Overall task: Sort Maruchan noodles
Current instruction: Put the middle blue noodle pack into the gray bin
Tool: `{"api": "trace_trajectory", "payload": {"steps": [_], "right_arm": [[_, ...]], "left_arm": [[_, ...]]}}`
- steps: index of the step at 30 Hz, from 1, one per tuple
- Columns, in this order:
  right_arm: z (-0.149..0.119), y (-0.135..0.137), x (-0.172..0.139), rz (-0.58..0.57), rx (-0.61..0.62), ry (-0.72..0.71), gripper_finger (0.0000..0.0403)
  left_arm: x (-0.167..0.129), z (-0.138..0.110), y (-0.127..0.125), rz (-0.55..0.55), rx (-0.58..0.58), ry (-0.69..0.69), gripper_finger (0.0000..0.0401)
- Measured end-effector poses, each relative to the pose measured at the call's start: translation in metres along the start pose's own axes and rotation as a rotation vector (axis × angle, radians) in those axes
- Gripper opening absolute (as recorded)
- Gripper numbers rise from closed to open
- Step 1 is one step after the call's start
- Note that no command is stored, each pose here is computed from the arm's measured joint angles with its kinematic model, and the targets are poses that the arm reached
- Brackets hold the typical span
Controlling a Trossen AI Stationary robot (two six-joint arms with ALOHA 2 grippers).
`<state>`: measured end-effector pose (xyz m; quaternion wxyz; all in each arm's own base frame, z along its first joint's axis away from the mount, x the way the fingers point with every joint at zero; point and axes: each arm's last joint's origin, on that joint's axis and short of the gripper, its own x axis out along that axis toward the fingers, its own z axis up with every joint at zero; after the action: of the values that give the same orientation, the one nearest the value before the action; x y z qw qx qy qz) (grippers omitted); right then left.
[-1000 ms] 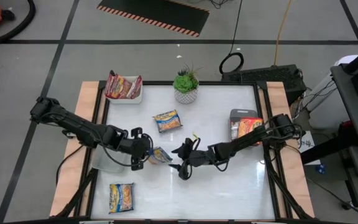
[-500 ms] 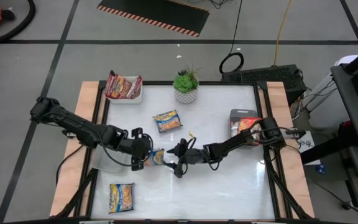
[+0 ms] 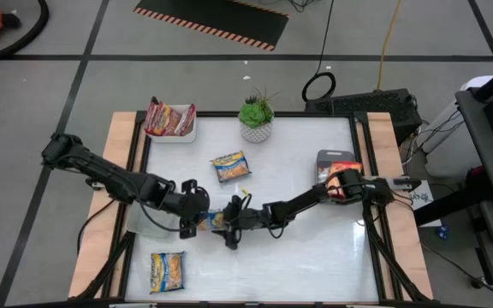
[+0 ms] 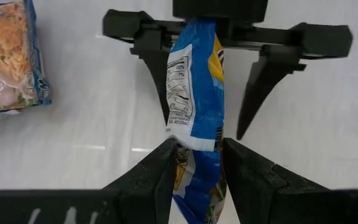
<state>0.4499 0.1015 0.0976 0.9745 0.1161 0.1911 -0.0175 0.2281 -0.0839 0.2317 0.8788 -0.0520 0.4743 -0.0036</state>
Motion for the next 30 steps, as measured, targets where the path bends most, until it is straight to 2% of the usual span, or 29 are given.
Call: {"api": "trace_trajectory", "payload": {"steps": [4,12,16,19,23,27,30], "right_arm": [[0.010,0.004,-0.001,0.005,-0.059,-0.004,0.0268],[0.029,0.011,-0.015,0.007,-0.111,0.007,0.0145],[0.031,0.012,-0.017,0.009,-0.137,0.013,0.0105],[0.036,0.013,-0.020,0.017,-0.145,0.012,0.0099],[0.042,0.012,-0.024,0.014,-0.149,0.010,0.0114],[0.060,0.014,-0.036,0.011,-0.173,0.003,0.0117],[0.078,0.016,-0.052,0.000,-0.202,0.013,0.0111]], "left_arm": [[-0.001,-0.002,-0.003,-0.005,0.006,0.009,0.0135],[-0.002,-0.006,-0.012,-0.028,0.016,0.011,0.0136],[-0.003,-0.007,-0.018,-0.045,0.014,-0.001,0.0136],[-0.004,-0.007,-0.021,-0.046,0.017,-0.013,0.0136],[-0.004,-0.008,-0.022,-0.042,0.018,-0.015,0.0140],[-0.008,-0.007,-0.021,-0.043,0.014,-0.007,0.0163],[-0.023,0.000,-0.020,-0.037,-0.012,-0.043,0.0187]]}}
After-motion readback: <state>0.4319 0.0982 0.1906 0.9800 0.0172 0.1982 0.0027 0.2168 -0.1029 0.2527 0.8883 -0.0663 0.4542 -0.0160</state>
